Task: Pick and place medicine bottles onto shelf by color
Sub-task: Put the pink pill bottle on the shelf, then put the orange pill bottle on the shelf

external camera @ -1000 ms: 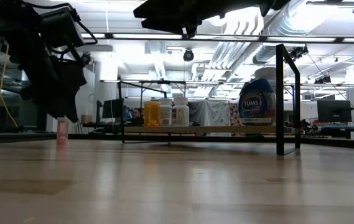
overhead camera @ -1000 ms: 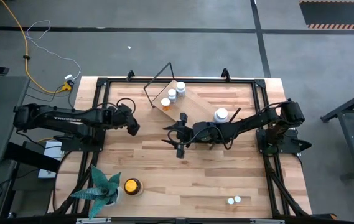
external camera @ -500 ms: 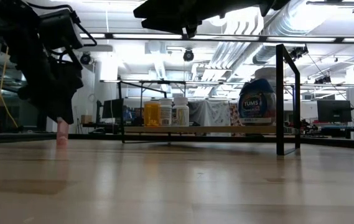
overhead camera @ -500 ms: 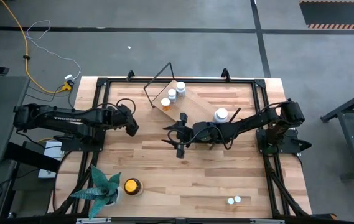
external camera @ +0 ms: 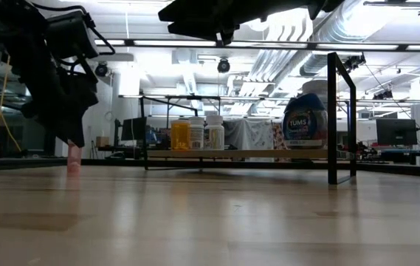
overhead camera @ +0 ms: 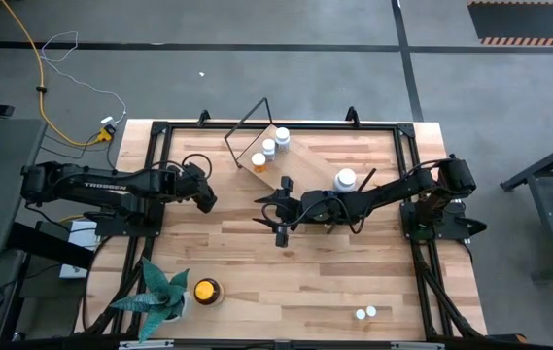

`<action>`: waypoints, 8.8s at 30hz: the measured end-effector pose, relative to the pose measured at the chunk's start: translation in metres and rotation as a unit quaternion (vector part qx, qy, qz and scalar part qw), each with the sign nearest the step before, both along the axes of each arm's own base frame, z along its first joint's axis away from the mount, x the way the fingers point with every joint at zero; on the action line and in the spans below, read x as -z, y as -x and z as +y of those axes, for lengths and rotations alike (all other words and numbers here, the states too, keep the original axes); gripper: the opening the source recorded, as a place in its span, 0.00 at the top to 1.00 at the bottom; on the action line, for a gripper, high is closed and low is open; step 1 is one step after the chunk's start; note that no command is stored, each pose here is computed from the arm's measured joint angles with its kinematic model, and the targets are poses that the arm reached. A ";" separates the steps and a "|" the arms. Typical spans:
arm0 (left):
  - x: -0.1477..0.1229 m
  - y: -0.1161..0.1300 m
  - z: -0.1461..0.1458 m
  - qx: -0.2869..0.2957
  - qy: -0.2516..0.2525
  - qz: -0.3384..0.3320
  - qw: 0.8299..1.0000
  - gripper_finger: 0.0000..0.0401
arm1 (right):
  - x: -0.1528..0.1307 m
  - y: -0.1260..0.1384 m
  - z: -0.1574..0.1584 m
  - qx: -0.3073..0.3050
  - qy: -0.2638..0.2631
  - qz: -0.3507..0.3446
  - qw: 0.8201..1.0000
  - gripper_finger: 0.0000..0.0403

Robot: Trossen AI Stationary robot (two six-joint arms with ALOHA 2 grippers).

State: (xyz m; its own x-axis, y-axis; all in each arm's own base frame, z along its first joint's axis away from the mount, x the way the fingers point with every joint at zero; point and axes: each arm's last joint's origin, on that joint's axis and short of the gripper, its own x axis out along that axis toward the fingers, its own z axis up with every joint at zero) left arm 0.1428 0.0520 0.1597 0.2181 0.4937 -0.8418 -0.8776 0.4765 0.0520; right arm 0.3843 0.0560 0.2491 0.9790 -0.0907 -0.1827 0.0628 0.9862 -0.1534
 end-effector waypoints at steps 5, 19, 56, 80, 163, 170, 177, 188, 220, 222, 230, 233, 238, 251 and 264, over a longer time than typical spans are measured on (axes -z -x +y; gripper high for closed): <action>0.000 0.000 0.000 0.010 -0.003 0.005 1.000 0.68 | 0.000 0.000 0.000 0.000 0.000 0.000 1.000 0.47; -0.025 -0.026 0.005 0.070 -0.054 -0.092 0.992 0.70 | 0.000 0.000 0.000 0.000 0.000 0.000 1.000 0.47; -0.059 -0.217 0.071 0.231 -0.084 0.020 0.969 0.70 | -0.056 0.046 0.033 0.008 0.043 -0.023 0.999 0.47; -0.049 -0.213 0.097 0.197 -0.058 0.042 0.978 0.70 | -0.055 0.046 0.033 0.013 0.040 -0.021 0.999 0.47; -0.093 -0.023 -0.060 0.312 -0.313 -0.426 0.789 0.45 | -0.037 0.180 0.195 0.159 -0.272 0.456 0.832 0.47; -0.093 -0.023 -0.060 0.311 -0.310 -0.429 0.790 0.45 | -0.004 0.196 0.229 0.132 -0.213 0.511 0.822 0.47; -0.093 -0.023 -0.060 0.311 -0.310 -0.429 0.790 0.45 | 0.038 0.195 0.247 0.115 -0.146 0.590 0.786 0.47; -0.093 -0.023 -0.060 0.311 -0.310 -0.428 0.790 0.45 | 0.052 0.195 0.245 0.125 -0.096 0.618 0.770 0.47; -0.090 -0.024 -0.060 0.317 -0.306 -0.416 0.795 0.45 | 0.062 0.182 0.246 0.113 -0.097 0.611 0.778 0.47; -0.090 -0.024 -0.060 0.317 -0.306 -0.416 0.795 0.45 | 0.067 0.181 0.247 0.115 -0.092 0.614 0.775 0.47; -0.090 -0.024 -0.060 0.317 -0.306 -0.416 0.795 0.45 | 0.071 0.181 0.248 0.117 -0.089 0.616 0.774 0.49; -0.090 -0.024 -0.060 0.317 -0.306 -0.416 0.795 0.45 | 0.071 0.181 0.248 0.117 -0.088 0.616 0.774 0.55; -0.090 -0.024 -0.060 0.316 -0.306 -0.416 0.795 0.45 | 0.071 0.181 0.248 0.117 -0.088 0.616 0.774 0.67; -0.090 -0.024 -0.060 0.316 -0.307 -0.416 0.795 0.45 | 0.037 0.192 0.233 0.115 -0.082 0.640 0.755 0.73; -0.090 -0.024 -0.060 0.316 -0.307 -0.417 0.795 0.45 | -0.038 0.104 0.174 0.058 -0.042 0.495 0.866 0.73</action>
